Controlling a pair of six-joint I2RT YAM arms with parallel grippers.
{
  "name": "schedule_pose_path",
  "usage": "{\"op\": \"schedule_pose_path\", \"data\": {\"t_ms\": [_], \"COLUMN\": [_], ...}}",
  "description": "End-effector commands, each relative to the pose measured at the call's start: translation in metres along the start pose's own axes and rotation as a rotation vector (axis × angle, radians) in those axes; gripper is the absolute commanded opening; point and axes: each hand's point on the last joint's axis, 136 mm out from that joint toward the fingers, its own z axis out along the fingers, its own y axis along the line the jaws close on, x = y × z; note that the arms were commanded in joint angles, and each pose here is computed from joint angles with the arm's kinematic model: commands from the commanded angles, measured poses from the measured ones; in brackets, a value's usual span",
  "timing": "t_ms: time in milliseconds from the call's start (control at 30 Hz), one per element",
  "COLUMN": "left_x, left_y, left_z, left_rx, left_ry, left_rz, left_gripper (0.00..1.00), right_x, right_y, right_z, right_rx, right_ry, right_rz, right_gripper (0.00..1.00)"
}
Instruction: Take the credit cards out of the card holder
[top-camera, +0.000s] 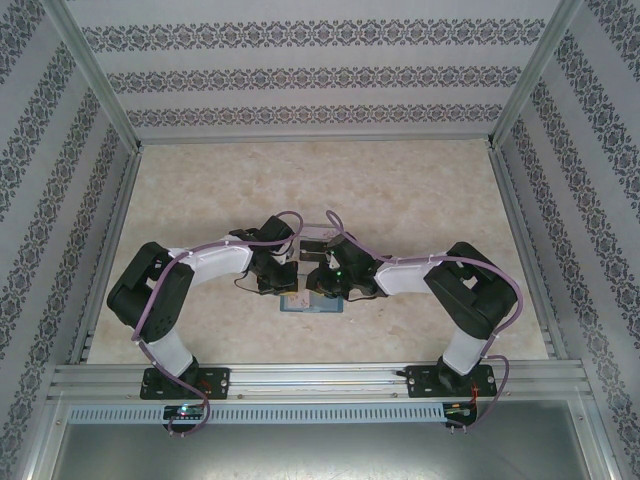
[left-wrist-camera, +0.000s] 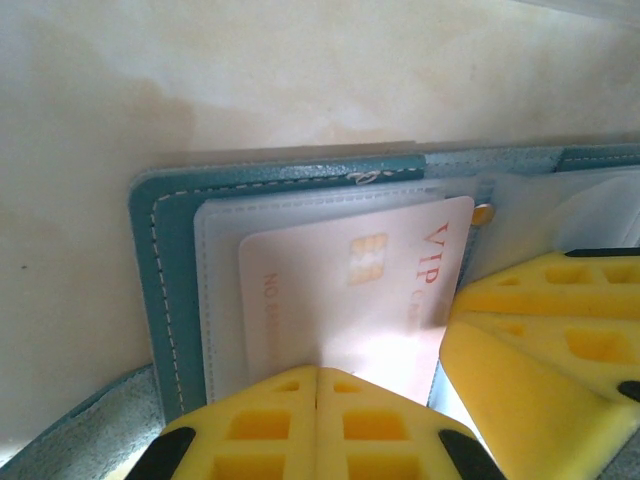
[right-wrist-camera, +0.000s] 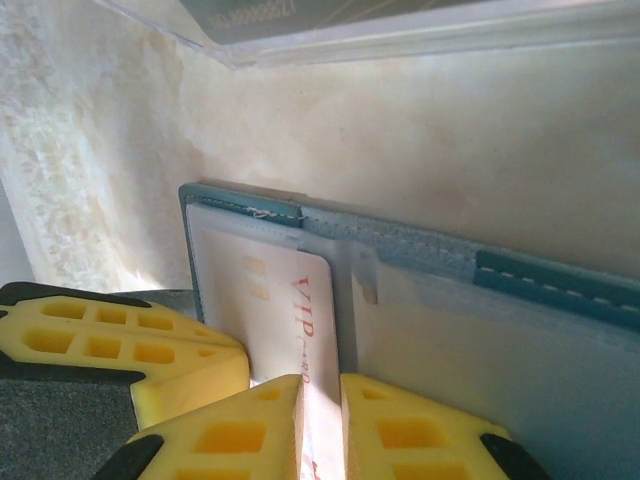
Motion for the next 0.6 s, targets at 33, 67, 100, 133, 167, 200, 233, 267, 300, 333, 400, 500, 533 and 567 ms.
{"op": "schedule_pose_path", "data": {"t_ms": [33, 67, 100, 133, 167, 200, 233, 267, 300, 333, 400, 500, 533, 567], "left_x": [0.003, 0.002, 0.0, -0.001, -0.002, -0.002, -0.003, -0.003, -0.003, -0.003, -0.002, -0.001, 0.0, 0.0], "left_y": [0.004, 0.003, 0.002, 0.002, 0.002, 0.003, 0.006, 0.009, 0.011, 0.013, 0.015, 0.017, 0.02, 0.022], "left_z": [-0.011, -0.015, -0.02, -0.024, -0.027, -0.028, -0.029, -0.029, -0.028, -0.026, -0.021, -0.013, -0.01, -0.009], "left_rx": [-0.052, -0.056, -0.062, -0.07, -0.077, -0.087, -0.105, -0.124, -0.138, -0.146, -0.145, -0.146, -0.157, -0.166], "left_ry": [-0.021, -0.032, -0.045, -0.056, -0.062, -0.064, -0.065, -0.064, -0.061, -0.056, -0.04, -0.019, -0.013, -0.012], "left_rz": [0.01, 0.015, 0.019, 0.023, 0.029, 0.032, 0.035, 0.038, 0.039, 0.04, 0.038, 0.032, 0.029, 0.028], "left_gripper": [0.0, 0.0, 0.0, 0.0, 0.0, 0.0, 0.0, 0.0, 0.0, 0.0, 0.0, 0.0, 0.0, 0.0], "right_x": [0.004, 0.005, 0.005, 0.005, 0.006, 0.005, 0.006, 0.006, 0.006, 0.006, 0.007, 0.007, 0.007, 0.008], "right_y": [0.005, 0.003, 0.001, -0.001, -0.003, -0.005, -0.006, -0.007, -0.009, -0.009, -0.01, -0.011, -0.012, -0.013], "right_z": [-0.001, 0.0, 0.0, -0.001, -0.001, -0.001, -0.001, -0.002, -0.002, -0.002, -0.002, -0.003, -0.003, -0.003], "right_rx": [-0.036, -0.027, -0.02, -0.011, -0.001, 0.009, 0.019, 0.027, 0.032, 0.033, 0.038, 0.048, 0.055, 0.06], "right_ry": [0.02, 0.022, 0.022, 0.02, 0.02, 0.02, 0.02, 0.019, 0.02, 0.021, 0.025, 0.023, 0.024, 0.026], "right_rz": [-0.004, -0.002, -0.002, -0.003, -0.004, -0.002, -0.006, -0.007, -0.007, -0.01, -0.009, -0.009, -0.011, -0.013], "right_gripper": [0.19, 0.19, 0.19, 0.2, 0.2, 0.2, 0.2, 0.2, 0.2, 0.2, 0.21, 0.22, 0.22, 0.23]}}
